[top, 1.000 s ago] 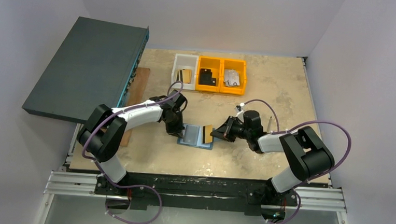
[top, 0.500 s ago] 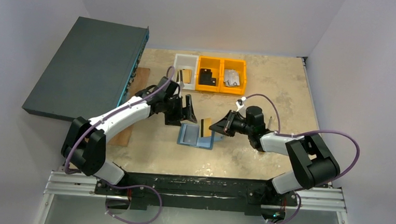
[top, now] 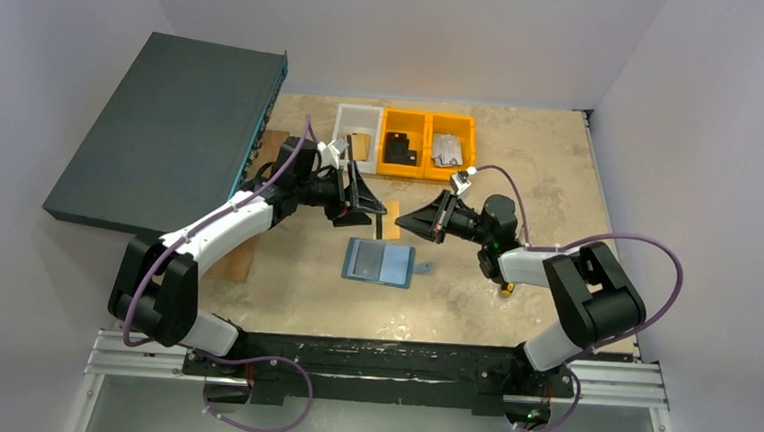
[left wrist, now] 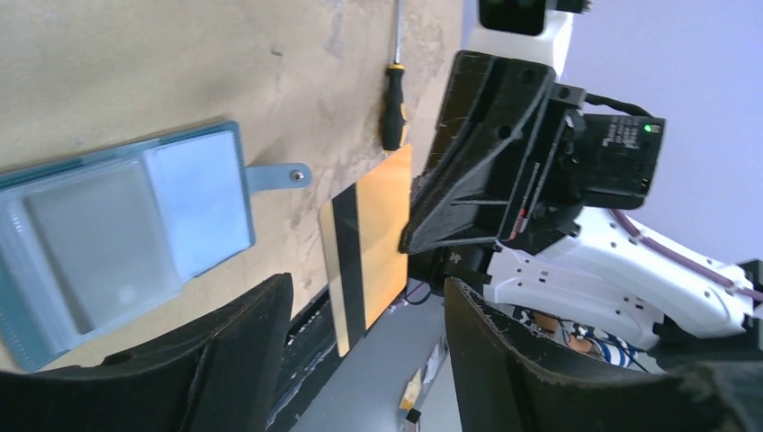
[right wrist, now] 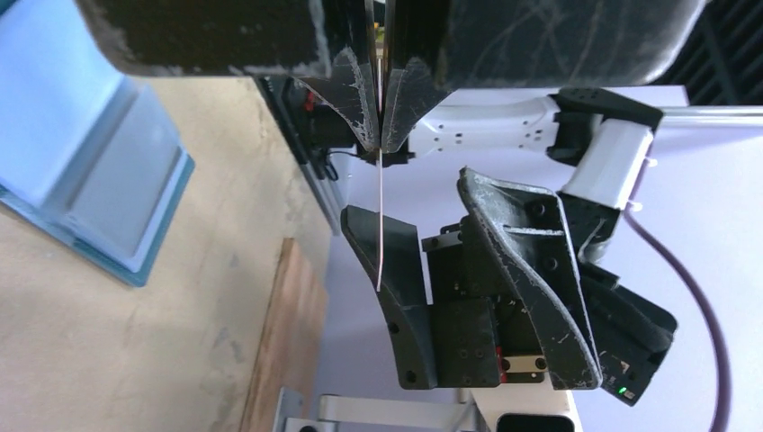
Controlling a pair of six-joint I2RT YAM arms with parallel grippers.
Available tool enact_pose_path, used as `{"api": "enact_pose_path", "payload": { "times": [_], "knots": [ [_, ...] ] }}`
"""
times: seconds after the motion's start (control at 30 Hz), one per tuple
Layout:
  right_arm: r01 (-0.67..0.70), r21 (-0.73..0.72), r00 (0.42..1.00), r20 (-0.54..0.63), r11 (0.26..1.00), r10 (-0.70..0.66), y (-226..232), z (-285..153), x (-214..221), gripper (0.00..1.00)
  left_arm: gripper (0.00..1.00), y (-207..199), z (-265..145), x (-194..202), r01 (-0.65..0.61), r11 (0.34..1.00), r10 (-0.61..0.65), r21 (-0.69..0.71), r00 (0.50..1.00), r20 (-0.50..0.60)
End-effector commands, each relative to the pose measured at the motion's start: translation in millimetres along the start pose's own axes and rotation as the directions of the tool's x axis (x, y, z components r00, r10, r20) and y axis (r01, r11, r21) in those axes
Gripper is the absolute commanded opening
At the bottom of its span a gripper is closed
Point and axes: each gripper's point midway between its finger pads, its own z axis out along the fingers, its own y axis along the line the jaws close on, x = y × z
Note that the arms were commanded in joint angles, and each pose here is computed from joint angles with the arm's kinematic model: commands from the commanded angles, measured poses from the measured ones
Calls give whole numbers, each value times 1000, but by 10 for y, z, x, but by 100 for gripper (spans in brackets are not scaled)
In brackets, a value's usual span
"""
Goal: Take the credit cards out of the card holder
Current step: Remove the credit card from the card holder, then place the credit card in the storage box.
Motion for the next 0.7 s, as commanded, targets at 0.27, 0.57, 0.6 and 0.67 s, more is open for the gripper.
{"api": "enact_pose_path", "payload": {
  "times": [0.27,0.57,0.6,0.67],
  "knots": [
    [-1,-158,999,-32,988,-4,394,15,-26,0,44,-358,2,-57,2,979,3,203,1000,-22],
    [1,-113,1000,-17,994,-3,290,32,-48,10,0,-343,17,-43,8,982,-3,191,1000,-28],
    [2,-95,1000,-14,995,-3,259,38,-55,21,0,-342,16,-44,9,982,-4,187,1000,-28],
    [8,-40,1000,-7,999,-8,171,51,-76,44,0,-342,6,-51,3,985,1,175,1000,-23]
  ]
}}
